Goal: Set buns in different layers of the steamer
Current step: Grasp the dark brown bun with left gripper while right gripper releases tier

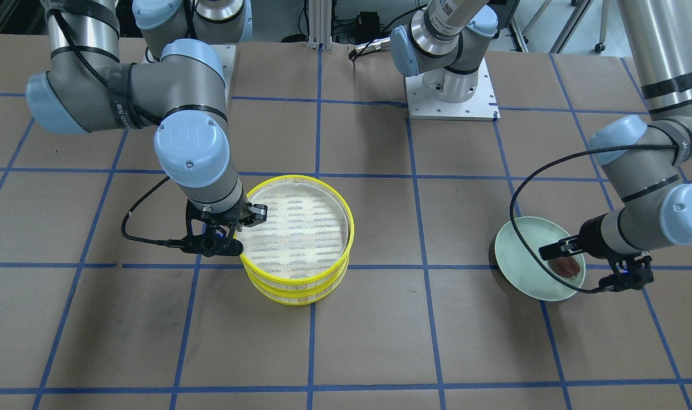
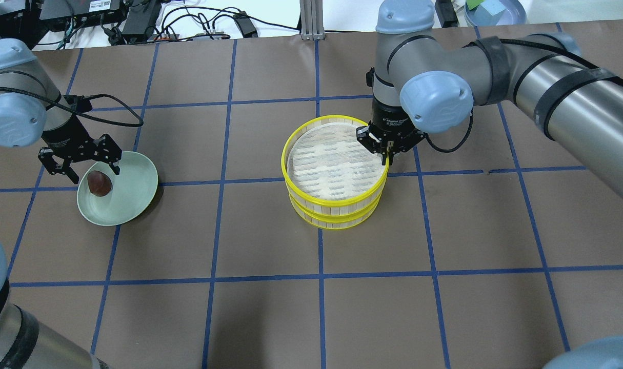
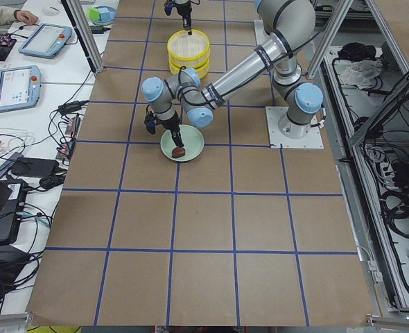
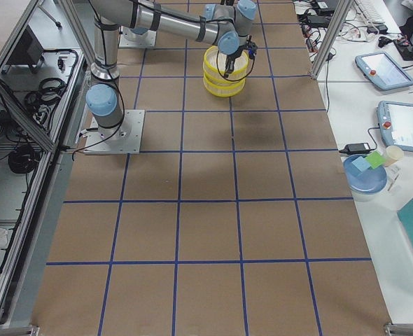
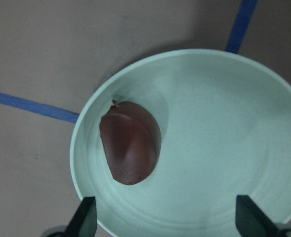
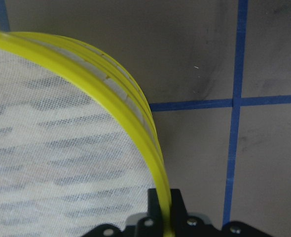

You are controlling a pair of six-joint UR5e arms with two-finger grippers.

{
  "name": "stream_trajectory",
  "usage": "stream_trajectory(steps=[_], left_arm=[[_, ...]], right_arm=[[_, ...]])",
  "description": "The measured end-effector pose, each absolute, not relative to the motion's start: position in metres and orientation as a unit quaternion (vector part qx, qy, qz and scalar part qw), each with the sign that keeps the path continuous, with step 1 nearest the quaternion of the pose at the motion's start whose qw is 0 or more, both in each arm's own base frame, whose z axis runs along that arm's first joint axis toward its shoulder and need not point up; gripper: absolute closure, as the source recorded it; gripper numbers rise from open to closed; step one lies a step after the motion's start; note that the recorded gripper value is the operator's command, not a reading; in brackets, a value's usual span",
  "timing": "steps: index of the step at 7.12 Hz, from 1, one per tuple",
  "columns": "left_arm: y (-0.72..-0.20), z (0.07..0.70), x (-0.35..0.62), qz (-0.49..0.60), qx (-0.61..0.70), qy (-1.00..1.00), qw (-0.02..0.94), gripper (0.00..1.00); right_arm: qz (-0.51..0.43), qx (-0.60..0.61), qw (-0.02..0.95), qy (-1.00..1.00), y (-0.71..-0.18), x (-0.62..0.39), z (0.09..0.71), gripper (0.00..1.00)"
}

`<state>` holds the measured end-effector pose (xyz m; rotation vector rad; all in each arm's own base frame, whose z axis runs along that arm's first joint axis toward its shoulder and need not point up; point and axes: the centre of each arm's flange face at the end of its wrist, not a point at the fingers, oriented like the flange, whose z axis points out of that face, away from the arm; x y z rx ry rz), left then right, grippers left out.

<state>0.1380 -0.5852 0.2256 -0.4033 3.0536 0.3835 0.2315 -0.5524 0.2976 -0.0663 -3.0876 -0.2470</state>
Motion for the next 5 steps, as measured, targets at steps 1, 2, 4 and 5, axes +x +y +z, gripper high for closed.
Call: stream_trajectory(steps=[1,2,4,5], left_arm=[[-0.588,0.214,0.144,0.122,-0.133,0.983,0.019,0.14],[-0.592,0.204,0.148,0.118,-0.136,0.983,0.020,0.32],[-0.597,0.189,0.152,0.114,-0.139,0.984,0.021,0.87],[-0.598,0.184,0.152,0.115,-0.140,0.983,0.021,1.00]], right_arm=[[-0.078,-0.020,0.021,-0.997,-0.551,0.233,0.294,1.00],[-0.075,-0.019,0.021,-0.997,-0.551,0.235,0.293,1.00],[-0.069,-0.016,0.021,-0.997,-0.552,0.237,0.291,1.00],[-0.068,-0.015,0.024,-0.997,-0.553,0.237,0.289,1.00]])
